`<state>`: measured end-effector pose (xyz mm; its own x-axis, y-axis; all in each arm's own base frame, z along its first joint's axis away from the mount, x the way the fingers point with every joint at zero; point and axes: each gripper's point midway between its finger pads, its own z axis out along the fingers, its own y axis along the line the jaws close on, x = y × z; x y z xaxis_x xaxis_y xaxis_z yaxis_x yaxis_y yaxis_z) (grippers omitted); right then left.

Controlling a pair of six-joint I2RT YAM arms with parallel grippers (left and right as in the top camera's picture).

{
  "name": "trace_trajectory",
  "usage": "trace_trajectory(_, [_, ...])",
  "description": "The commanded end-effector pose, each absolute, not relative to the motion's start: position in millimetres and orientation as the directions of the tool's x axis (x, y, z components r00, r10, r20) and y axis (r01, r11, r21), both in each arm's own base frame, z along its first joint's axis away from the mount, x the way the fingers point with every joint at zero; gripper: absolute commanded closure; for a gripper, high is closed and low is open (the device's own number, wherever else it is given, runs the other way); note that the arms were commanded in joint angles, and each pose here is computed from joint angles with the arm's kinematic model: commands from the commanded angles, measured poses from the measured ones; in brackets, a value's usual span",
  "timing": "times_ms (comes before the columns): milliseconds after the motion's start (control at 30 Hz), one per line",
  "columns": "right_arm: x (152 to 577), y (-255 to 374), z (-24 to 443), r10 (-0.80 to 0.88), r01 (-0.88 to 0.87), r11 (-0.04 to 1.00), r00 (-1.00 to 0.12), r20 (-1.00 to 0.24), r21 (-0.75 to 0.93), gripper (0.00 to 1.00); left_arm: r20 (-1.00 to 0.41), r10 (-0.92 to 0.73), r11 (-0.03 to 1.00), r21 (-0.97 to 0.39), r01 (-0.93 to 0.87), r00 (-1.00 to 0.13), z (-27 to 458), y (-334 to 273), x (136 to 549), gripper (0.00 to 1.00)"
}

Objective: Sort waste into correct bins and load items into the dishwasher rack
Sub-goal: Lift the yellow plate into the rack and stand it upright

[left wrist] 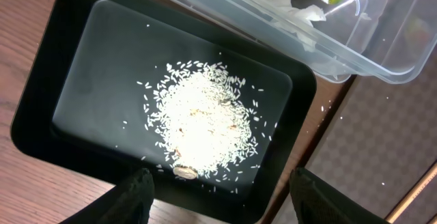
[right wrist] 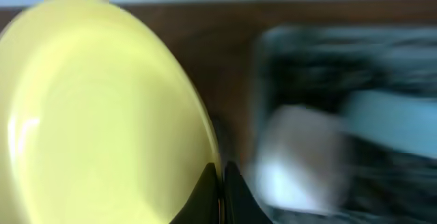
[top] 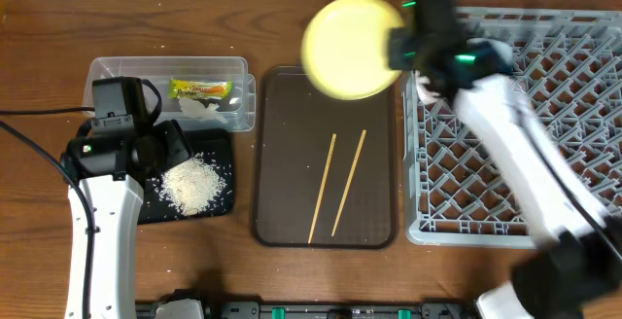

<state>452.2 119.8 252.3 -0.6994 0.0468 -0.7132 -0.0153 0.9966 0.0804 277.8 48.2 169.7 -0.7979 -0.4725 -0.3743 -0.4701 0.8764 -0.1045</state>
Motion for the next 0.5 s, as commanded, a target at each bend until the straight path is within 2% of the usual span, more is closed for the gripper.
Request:
trace_trajectory(0, [435, 58, 284, -0.070, 0.037, 0.991, -0.672, -0.737, -0.128, 0.99, -0.377, -0.481, 0.871, -0.102, -0.480, -0.792, 170, 50, 277, 0.33])
trace_trajectory(167, [392, -22, 310, -0.146, 0.150, 0.922, -0.720, -0.678, -0.358, 0.99, -0.382, -0.480, 0.871, -0.104, -0.480, -0.789, 171, 51, 278, 0.33])
trace_trajectory(300, [355, -81, 316, -0.141, 0.249, 0.795, -0.810, -0.569, -0.553, 0.99, -0.386, -0.480, 0.871, -0.106, -0.479, -0.788, 171, 51, 279, 0.33])
trace_trajectory(467, [335, -99, 296, -0.120, 0.207, 0.758, -0.887, -0.445, -0.618, 0.99, -0.386, -0.480, 0.871, -0.106, -0.479, -0.788, 171, 51, 279, 0.33])
